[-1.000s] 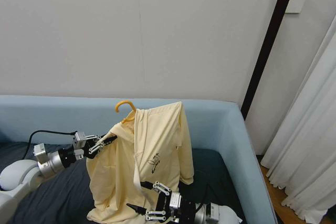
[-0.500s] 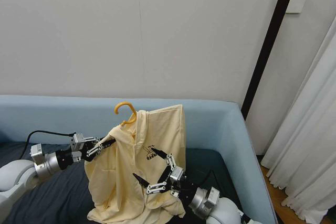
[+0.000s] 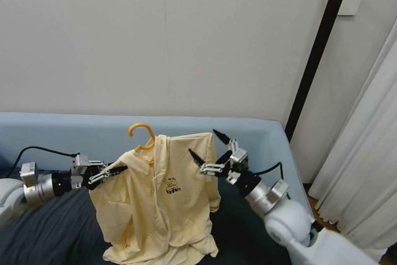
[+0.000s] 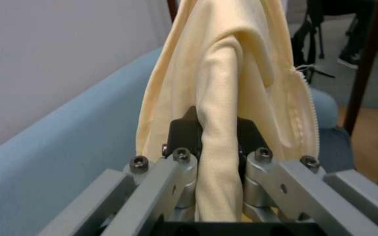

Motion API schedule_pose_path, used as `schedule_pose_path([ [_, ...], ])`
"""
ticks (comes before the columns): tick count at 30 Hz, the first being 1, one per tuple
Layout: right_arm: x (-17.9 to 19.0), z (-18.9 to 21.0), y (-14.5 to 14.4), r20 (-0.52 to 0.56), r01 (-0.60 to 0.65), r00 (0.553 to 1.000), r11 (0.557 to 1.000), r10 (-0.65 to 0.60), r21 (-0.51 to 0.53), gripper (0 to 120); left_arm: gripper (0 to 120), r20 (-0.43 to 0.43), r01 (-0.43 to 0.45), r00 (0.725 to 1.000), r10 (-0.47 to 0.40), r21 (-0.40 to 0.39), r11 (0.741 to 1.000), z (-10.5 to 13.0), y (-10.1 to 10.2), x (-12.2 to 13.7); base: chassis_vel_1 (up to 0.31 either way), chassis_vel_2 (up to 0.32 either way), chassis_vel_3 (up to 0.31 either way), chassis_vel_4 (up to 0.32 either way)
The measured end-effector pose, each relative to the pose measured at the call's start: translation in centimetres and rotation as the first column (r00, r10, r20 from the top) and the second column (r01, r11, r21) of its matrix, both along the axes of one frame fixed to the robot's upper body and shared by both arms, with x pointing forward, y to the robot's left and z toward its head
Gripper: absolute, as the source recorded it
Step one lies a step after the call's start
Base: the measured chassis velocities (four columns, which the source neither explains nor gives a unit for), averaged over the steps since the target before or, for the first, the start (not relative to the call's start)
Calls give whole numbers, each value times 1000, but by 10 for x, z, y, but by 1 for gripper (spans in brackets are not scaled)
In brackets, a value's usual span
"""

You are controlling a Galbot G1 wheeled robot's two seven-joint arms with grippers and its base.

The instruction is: Pick up the clothes from the sofa and hang them on the clothes hanger.

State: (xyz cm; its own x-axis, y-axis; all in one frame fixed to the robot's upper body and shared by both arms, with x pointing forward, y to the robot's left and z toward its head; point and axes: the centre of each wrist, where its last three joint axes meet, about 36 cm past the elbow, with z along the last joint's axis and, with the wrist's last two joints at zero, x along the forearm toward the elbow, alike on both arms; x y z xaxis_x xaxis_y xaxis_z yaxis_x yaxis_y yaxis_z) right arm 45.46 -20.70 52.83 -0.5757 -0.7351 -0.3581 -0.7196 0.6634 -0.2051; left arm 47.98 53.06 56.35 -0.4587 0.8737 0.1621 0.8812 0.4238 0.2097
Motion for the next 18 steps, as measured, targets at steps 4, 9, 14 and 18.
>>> schedule_pose_path([
  [4, 10, 26, -15, 25, -26, 999, 999, 27, -33, 100, 7, -10, 57, 998, -57, 60, 997, 45, 13, 7, 0, 0, 0, 0],
  [9, 11, 43, -23, 36, -28, 999, 999, 30, -32, 100, 7, 9, 64, 998, -65, 62, 996, 93, 18, 8, 0, 0, 0, 0],
  [14, 6, 43, -27, 37, -30, 999, 999, 32, -32, 100, 7, 50, 61, 997, -62, 22, 998, 124, 20, 7, 0, 0, 0, 0],
  [18, 4, 42, -27, 40, -32, 999, 999, 34, -30, 100, 7, 97, 47, 994, -46, -15, 999, 146, 21, 6, 0, 0, 0, 0],
])
